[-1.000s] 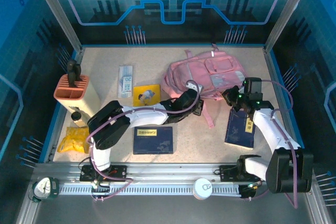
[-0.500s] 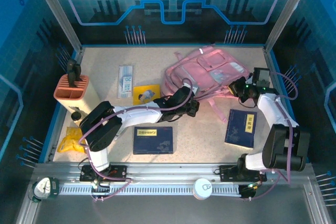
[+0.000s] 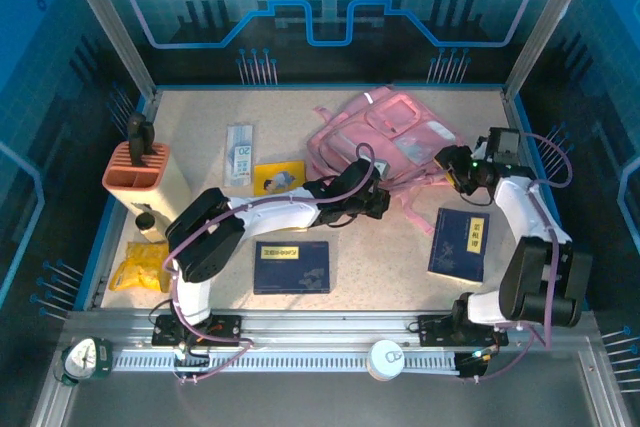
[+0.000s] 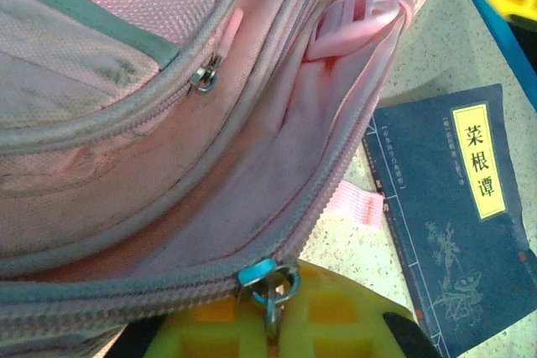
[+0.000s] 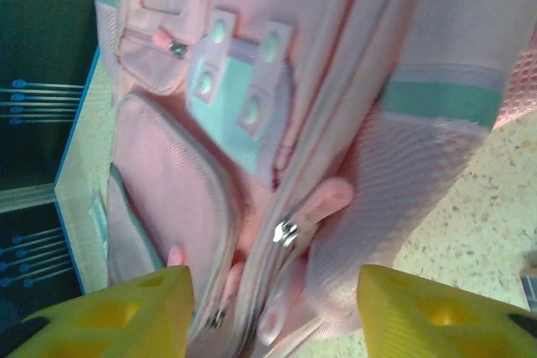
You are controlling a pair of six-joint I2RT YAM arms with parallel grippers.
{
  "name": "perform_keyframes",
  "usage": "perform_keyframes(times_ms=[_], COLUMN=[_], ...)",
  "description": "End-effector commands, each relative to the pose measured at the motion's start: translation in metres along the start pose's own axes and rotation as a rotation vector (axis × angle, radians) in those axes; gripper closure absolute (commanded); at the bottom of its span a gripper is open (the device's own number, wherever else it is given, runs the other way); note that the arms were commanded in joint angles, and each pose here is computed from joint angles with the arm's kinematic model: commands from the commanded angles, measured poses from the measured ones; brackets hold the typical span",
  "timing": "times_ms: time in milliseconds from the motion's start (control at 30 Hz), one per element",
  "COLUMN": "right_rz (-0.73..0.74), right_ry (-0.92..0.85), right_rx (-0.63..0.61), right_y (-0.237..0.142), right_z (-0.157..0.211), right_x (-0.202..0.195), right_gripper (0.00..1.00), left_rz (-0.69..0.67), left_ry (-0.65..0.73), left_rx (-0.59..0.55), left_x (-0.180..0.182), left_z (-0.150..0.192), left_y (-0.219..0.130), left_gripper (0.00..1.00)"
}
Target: Pack the student bag
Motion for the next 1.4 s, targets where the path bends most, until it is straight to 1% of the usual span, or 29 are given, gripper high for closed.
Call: perform_keyframes(times_ms=[0, 67, 133, 200, 300, 400, 533, 567, 633, 733, 833, 967, 1067, 1133, 1233, 1367], right_rz=[-0.019, -0.018, -0.079, -0.100, -0.096, -0.129, -0.125, -0.126, -0.143, -0.122, -0.101, -0.065, -0.066, -0.059, -0.017, -0.009], right_ry=[0.014, 0.048, 0.083, 0.113, 0.138, 0.196, 0.196, 0.204, 0.210, 0.192, 0.165, 0.127, 0.110, 0.088, 0.040, 0.013], right_rx=[0.066, 0.129, 0.188, 0.228, 0.246, 0.253, 0.252, 0.254, 0.255, 0.243, 0.208, 0.172, 0.152, 0.133, 0.094, 0.063], right_y=[-0.016, -0.010, -0.004, 0.002, 0.009, 0.022, 0.034, 0.038, 0.045, 0.051, 0.052, 0.048, 0.045, 0.041, 0.032, 0.023], right_z=[0.021, 0.042, 0.056, 0.069, 0.079, 0.083, 0.087, 0.088, 0.086, 0.083, 0.078, 0.067, 0.056, 0.047, 0.033, 0.018], right_x=[-0.003, -0.014, -0.015, -0.014, -0.011, -0.009, 0.001, 0.002, 0.004, 0.005, 0.002, 0.000, -0.002, -0.003, -0.004, -0.005], right_gripper=[0.38, 0.33, 0.31, 0.30, 0.28, 0.28, 0.28, 0.29, 0.36, 0.47, 0.61, 0.85, 0.96, 1.00, 1.00, 1.00], left_rz=[0.073, 0.069, 0.064, 0.068, 0.078, 0.086, 0.090, 0.091, 0.091, 0.093, 0.103, 0.101, 0.086, 0.063, 0.010, -0.084], left_ry=[0.011, 0.012, 0.012, 0.009, 0.019, 0.024, 0.032, 0.036, 0.040, 0.044, 0.049, 0.058, 0.075, 0.080, 0.083, 0.065], left_rx=[-0.052, -0.049, -0.047, -0.045, -0.049, -0.049, -0.047, -0.047, -0.046, -0.043, -0.036, -0.022, -0.002, 0.015, 0.049, 0.068], left_x=[-0.018, -0.019, -0.019, -0.019, -0.022, -0.025, -0.028, -0.029, -0.029, -0.030, -0.033, -0.033, -0.030, -0.024, -0.008, 0.021], left_z=[-0.019, -0.018, -0.017, -0.016, -0.017, -0.017, -0.018, -0.018, -0.018, -0.018, -0.019, -0.018, -0.015, -0.010, 0.000, 0.010], left_y=[-0.006, -0.006, -0.005, -0.004, -0.005, -0.005, -0.006, -0.006, -0.006, -0.007, -0.008, -0.013, -0.021, -0.028, -0.037, -0.052], left_gripper=[1.00, 1.00, 1.00, 1.00, 1.00, 1.00, 1.00, 1.00, 1.00, 1.00, 1.00, 1.00, 1.00, 1.00, 1.00, 1.00])
Point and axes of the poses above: each hand's point on the last joint's axis, 136 mm out from that joint toward the fingers, its own y axis out along the fingers, its own x axis along the line the jaws close on, z = x × y, the point moved 8 cm from there along -y, back along the fingers, and after that the axes turned 4 degrees about y, right-handed, at the moved point
